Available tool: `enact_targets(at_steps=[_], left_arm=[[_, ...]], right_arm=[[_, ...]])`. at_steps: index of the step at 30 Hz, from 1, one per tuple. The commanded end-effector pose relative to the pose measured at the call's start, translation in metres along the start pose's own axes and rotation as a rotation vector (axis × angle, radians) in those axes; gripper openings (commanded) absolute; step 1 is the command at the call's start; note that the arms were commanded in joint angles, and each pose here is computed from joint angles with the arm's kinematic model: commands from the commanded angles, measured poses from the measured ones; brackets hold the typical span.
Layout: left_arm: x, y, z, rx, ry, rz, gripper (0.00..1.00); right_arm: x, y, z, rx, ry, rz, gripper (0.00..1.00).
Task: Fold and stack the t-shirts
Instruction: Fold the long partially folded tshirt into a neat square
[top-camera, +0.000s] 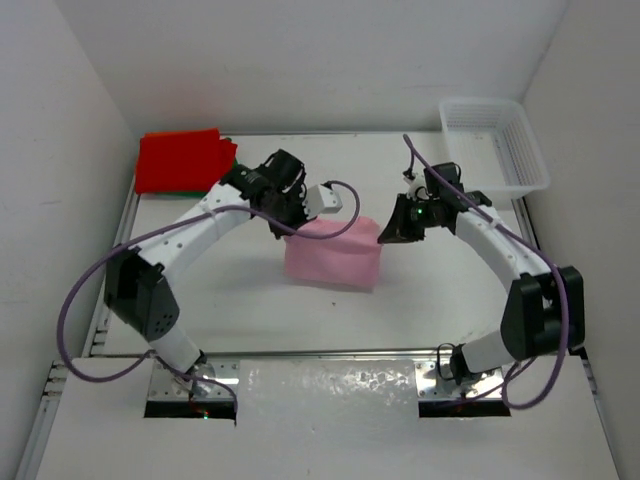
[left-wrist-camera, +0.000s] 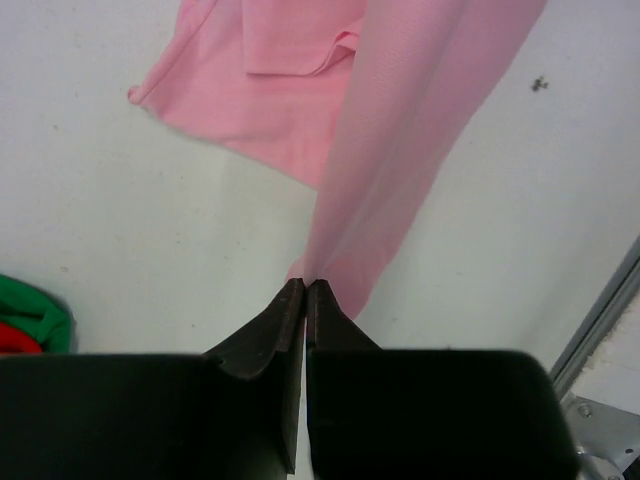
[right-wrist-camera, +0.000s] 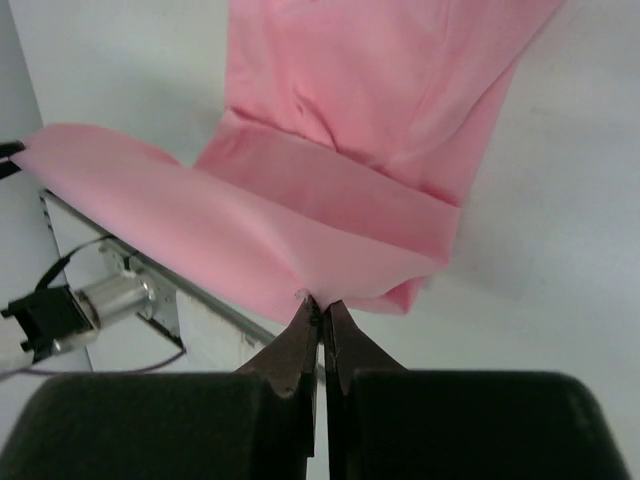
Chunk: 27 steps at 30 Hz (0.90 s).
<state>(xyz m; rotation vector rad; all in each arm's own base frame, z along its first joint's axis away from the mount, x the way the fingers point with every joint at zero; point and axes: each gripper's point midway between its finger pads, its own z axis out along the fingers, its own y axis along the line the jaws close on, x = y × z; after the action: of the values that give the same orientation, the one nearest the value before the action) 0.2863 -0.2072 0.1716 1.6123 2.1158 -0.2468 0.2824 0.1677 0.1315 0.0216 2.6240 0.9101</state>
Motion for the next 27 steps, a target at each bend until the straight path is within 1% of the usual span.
enact_targets(at_steps=[1,2,3,6,8,9,11,13,14,15,22,27], left_arm=[[-0.016,0.043,0.002,-0.071,-0.041,-0.056,0.0],[-0.017,0.052,0.004,-0.075,-0.048,-0.075,0.0],[-0.019,0.071,0.007,-0.099,-0.056,-0.107,0.0],[-0.027,0.099,0.015,-0.118,-0.076,-0.135,0.0],[-0.031,0.108,0.021,-0.123,-0.079,-0.14,0.0],[-0.03,0.113,0.03,-0.118,-0.07,-0.149,0.0],[-0.037,0.121,0.037,-0.119,-0.084,-0.15,0.0],[-0.046,0.128,0.037,-0.13,-0.109,-0.148,0.0],[-0.047,0.13,0.041,-0.126,-0.109,-0.152,0.0],[-0.053,0.133,0.037,-0.129,-0.122,-0.148,0.0],[-0.058,0.121,0.025,-0.087,-0.151,-0.111,0.0],[-0.057,0.099,0.01,-0.025,-0.169,-0.083,0.0]], right_arm=[[-0.041,-0.001,0.011,-0.017,-0.067,-0.016,0.0],[-0.051,0.001,0.011,-0.024,-0.08,-0.01,0.0],[-0.055,-0.001,0.014,-0.023,-0.077,-0.006,0.0],[-0.066,-0.012,0.024,-0.006,-0.07,0.023,0.0],[-0.074,-0.018,0.029,-0.001,-0.075,0.044,0.0],[-0.079,-0.02,0.03,0.002,-0.084,0.047,0.0],[-0.095,-0.025,0.032,0.01,-0.106,0.057,0.0],[-0.109,-0.026,0.03,0.008,-0.126,0.069,0.0],[-0.109,-0.028,0.033,0.008,-0.116,0.078,0.0],[-0.111,-0.028,0.032,0.007,-0.119,0.078,0.0],[-0.095,-0.025,0.026,-0.006,-0.103,0.073,0.0],[-0.089,-0.014,0.01,-0.022,-0.128,0.05,0.0]])
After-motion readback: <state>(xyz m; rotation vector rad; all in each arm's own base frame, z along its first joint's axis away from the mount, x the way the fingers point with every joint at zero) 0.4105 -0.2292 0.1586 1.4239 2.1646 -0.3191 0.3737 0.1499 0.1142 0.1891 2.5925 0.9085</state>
